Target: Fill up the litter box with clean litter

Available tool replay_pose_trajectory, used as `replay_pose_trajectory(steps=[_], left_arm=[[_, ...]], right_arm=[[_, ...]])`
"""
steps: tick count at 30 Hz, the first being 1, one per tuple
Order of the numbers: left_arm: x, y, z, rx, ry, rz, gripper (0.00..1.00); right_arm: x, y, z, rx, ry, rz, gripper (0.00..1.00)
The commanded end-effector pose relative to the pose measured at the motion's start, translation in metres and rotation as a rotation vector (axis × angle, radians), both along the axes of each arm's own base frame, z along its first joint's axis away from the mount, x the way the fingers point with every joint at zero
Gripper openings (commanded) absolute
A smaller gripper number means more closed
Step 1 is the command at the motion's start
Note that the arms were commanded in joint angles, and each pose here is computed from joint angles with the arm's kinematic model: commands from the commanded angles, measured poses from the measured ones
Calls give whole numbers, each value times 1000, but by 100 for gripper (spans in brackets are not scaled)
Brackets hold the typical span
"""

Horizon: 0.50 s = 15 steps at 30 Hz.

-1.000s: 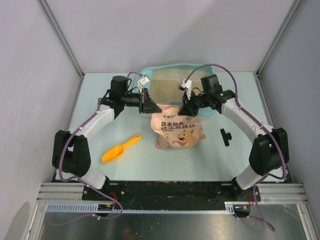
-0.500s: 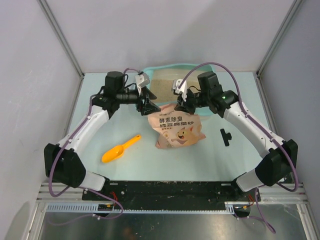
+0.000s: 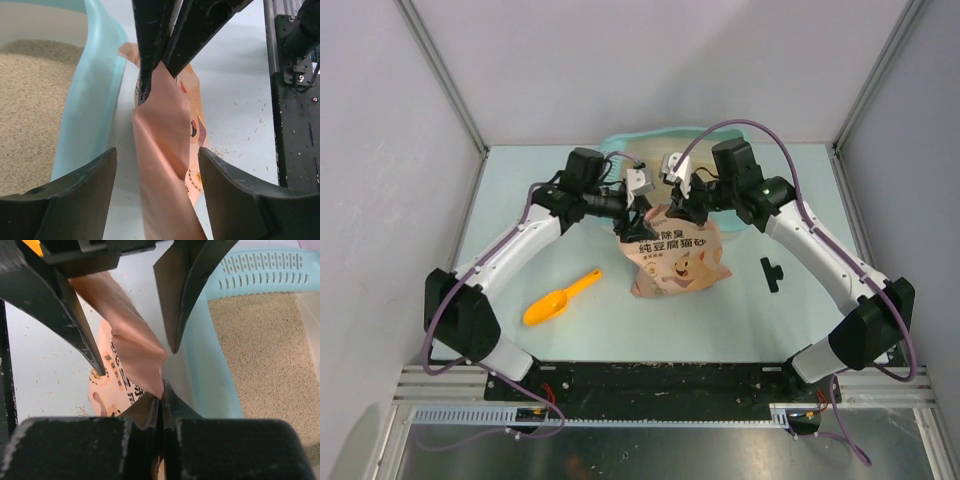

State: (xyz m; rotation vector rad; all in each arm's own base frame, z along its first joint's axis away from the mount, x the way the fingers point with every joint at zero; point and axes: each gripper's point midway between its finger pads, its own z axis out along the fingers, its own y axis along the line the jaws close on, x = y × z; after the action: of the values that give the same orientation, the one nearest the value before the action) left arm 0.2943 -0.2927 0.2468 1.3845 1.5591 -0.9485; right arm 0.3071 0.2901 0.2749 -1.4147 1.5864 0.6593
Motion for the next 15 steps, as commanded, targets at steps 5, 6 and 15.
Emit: replay_pose_trajectory(steps=[5,6,15], left_arm=[[5,-16,0,34,-87,-52,28],[5,-15,0,36,-91,-49,21],[-16,10,18,27,-142,0,0]], right_arm=[[2,7,55,104,-91,-8,0],[3,5,57,102,-92,-27,0],[42,-62,63,121,55,-546,81]])
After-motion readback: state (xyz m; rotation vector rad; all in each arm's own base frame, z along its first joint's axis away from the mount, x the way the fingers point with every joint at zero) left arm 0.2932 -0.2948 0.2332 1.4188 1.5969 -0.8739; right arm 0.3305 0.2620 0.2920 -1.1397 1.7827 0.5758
